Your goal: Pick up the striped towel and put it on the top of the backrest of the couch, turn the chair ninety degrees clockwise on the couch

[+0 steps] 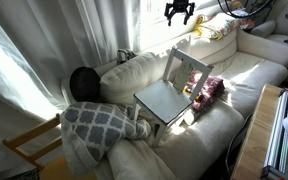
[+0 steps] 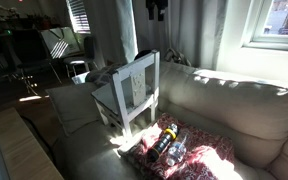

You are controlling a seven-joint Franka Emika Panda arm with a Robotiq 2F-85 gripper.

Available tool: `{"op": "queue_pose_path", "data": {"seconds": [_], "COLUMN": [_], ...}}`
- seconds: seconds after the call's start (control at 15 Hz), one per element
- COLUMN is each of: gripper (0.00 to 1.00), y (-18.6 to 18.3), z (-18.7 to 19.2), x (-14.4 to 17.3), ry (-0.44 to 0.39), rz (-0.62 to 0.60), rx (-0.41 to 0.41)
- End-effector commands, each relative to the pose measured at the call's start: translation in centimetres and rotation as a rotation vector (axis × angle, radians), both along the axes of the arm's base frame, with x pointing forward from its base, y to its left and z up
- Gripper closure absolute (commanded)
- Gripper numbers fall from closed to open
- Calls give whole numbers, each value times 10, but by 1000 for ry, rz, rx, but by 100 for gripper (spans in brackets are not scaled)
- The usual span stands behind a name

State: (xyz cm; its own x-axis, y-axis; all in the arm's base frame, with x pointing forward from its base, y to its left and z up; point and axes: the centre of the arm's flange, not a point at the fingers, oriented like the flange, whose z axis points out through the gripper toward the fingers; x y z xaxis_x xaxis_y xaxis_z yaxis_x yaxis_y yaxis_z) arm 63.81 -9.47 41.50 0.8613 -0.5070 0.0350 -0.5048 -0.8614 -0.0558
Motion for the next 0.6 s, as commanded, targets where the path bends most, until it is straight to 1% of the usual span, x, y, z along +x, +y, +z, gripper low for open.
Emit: {"op": "queue_pose_path", "data": {"seconds": [0.0, 0.07, 0.27, 0.47, 0.53], "gripper": [0, 0, 0, 0, 0], "y": [-2, -4, -18, -28, -28], "z": [-10, -16, -38, -63, -73], "x": [-7, -14, -45, -78, -91], "ry": [-2, 36, 97, 134, 137], "rz": [51, 100, 256, 376, 411], "rx": [-25, 12, 45, 78, 105]}}
